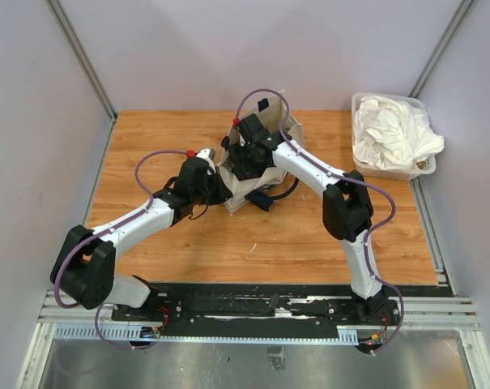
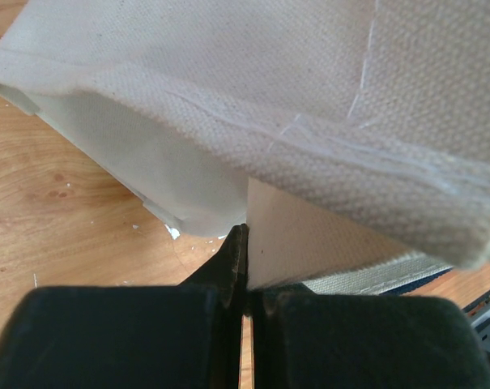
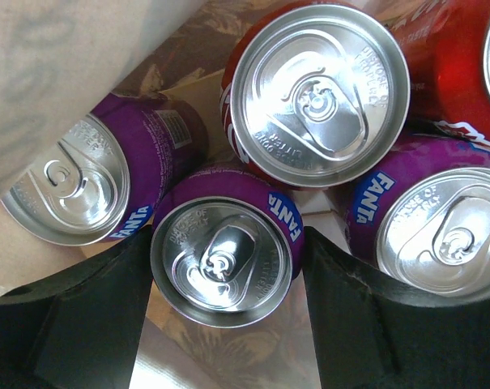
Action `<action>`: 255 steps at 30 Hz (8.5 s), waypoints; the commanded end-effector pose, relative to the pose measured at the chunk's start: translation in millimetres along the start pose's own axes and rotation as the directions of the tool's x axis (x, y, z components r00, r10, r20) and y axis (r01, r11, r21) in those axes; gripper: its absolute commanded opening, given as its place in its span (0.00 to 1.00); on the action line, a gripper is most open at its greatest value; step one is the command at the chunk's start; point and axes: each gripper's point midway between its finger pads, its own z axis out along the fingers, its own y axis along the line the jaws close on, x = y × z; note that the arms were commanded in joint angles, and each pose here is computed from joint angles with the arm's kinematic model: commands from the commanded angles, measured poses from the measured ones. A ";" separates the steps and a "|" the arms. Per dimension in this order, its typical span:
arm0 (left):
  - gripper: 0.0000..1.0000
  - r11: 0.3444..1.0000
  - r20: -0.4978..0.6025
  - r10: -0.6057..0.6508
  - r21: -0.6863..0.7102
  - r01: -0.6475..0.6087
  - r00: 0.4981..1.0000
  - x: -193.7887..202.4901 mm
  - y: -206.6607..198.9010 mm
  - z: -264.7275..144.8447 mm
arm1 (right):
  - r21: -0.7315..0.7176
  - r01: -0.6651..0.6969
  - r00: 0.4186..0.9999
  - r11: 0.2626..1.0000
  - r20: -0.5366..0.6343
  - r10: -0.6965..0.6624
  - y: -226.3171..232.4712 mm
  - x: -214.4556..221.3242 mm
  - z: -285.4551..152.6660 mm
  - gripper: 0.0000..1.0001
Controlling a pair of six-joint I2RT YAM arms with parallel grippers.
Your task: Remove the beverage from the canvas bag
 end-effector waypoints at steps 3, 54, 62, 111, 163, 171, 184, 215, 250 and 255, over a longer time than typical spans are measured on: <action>0.00 0.990 -0.192 -0.009 -0.142 -0.019 0.981 56.4 43.6 -5.9 | 0.015 -0.013 0.996 1.000 -0.085 0.014 -5.6 31.9 25.9 0.01; 0.28 0.992 -0.187 0.055 -0.103 -0.076 0.981 48.6 37.4 -3.0 | 0.322 -0.191 0.933 0.927 0.353 0.069 -138.7 98.6 -255.4 0.01; 0.25 0.991 -0.187 0.047 -0.111 -0.069 0.981 47.9 37.7 -2.1 | 0.321 -0.249 0.928 0.914 0.348 0.131 -163.6 109.4 -206.5 0.01; 0.21 0.991 -0.186 0.061 -0.104 -0.082 0.981 37.0 30.3 -3.5 | 0.132 -0.138 0.845 0.982 0.533 0.047 -126.9 -29.9 -285.3 0.86; 0.22 0.993 -0.206 0.052 -0.097 -0.074 0.977 45.0 33.1 13.9 | 0.105 0.060 0.998 0.993 -0.035 -0.057 -80.7 -4.6 -20.1 0.89; 0.22 0.992 -0.219 0.050 -0.099 -0.073 0.975 47.6 33.9 17.2 | 0.100 0.058 0.998 0.993 -0.021 -0.056 -79.2 -14.1 -4.9 0.85; 0.22 0.992 -0.233 0.048 -0.106 -0.074 0.971 52.5 37.3 19.6 | 0.152 0.046 0.998 0.987 -0.038 -0.041 -89.3 -4.4 4.8 0.01; 0.21 0.995 -0.209 0.026 -0.092 -0.046 0.978 49.9 32.8 14.2 | 0.332 -0.018 0.809 0.943 0.559 -0.182 -96.6 -81.5 -328.6 0.01; 0.21 0.995 -0.216 0.025 -0.093 -0.046 0.976 49.1 31.2 11.0 | 0.401 -0.531 0.828 0.746 0.433 0.356 -254.7 163.8 -196.0 0.01; 0.21 0.995 -0.215 0.022 -0.092 -0.043 0.976 49.5 31.1 10.4 | 0.405 -0.555 0.824 0.727 0.388 0.413 -258.7 177.2 -181.4 0.01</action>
